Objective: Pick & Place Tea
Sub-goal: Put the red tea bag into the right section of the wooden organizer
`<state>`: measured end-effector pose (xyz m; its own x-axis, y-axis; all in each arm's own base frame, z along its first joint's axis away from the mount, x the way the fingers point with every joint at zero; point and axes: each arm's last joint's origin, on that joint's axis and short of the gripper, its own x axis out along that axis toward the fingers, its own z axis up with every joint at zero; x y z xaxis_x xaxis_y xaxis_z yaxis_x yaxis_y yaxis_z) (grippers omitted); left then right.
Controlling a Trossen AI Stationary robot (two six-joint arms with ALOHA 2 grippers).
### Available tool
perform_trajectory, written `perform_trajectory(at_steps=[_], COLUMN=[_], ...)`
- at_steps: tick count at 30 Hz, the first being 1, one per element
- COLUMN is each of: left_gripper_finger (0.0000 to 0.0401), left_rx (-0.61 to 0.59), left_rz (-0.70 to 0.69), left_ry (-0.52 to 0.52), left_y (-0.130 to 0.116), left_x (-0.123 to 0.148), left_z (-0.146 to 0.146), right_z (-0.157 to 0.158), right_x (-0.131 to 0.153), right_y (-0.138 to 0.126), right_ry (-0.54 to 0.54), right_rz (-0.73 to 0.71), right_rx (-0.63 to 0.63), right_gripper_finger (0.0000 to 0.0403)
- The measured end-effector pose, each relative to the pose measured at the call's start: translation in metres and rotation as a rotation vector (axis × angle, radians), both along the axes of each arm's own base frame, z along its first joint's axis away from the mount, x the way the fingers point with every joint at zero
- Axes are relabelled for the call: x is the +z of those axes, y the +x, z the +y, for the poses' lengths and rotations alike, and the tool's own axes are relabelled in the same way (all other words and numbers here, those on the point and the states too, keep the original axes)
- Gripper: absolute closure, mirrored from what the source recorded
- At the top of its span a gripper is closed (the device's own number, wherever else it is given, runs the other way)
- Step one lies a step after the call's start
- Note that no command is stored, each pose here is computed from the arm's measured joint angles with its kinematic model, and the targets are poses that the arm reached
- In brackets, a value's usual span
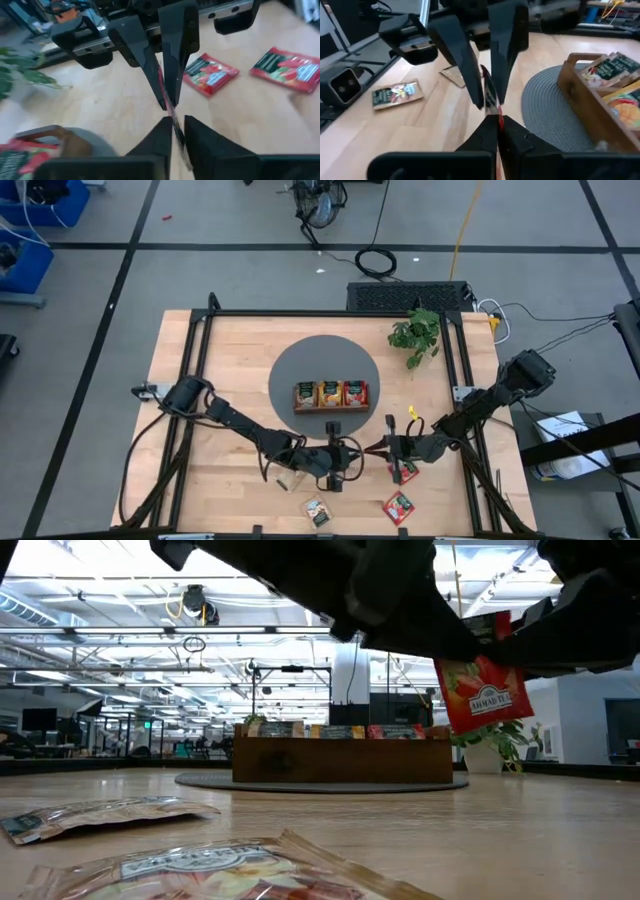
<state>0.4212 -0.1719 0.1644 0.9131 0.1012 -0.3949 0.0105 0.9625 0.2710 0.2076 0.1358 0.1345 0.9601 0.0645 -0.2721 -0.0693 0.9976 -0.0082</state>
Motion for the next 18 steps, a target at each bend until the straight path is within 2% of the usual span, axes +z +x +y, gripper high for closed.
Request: perform_trajectory(at_steps=[7, 10, 14, 18], left_gripper_finger=[0.0268, 0.0243, 0.0224, 0.022], left_rx=[0.106, 0.141, 0.122, 0.1], left_rz=[-0.019, 0.014, 0.045, 0.043], left_ry=[0.135, 0.178, 0.204, 0.231], left_y=[-0.021, -0.034, -0.054, -0.061], left_x=[0.026, 0.034, 0.044, 0.045], left_z=[-0.017, -0.025, -0.041, -0.051], right_z=[-0.007, -0.013, -0.025, -0.049], right_x=[0.002, 0.003, 0.008, 0.015], right_y=[0.004, 0.006, 0.01, 0.021], right_ry=[-0.03, -0.091, -0.231, -0.218], right_rz=[-0.009, -0.031, -0.056, -0.061], right_rx=[-0.038, -0.138, -0.267, -0.268], right_gripper_finger=[0.0402, 0.0403, 0.0403, 0.0403])
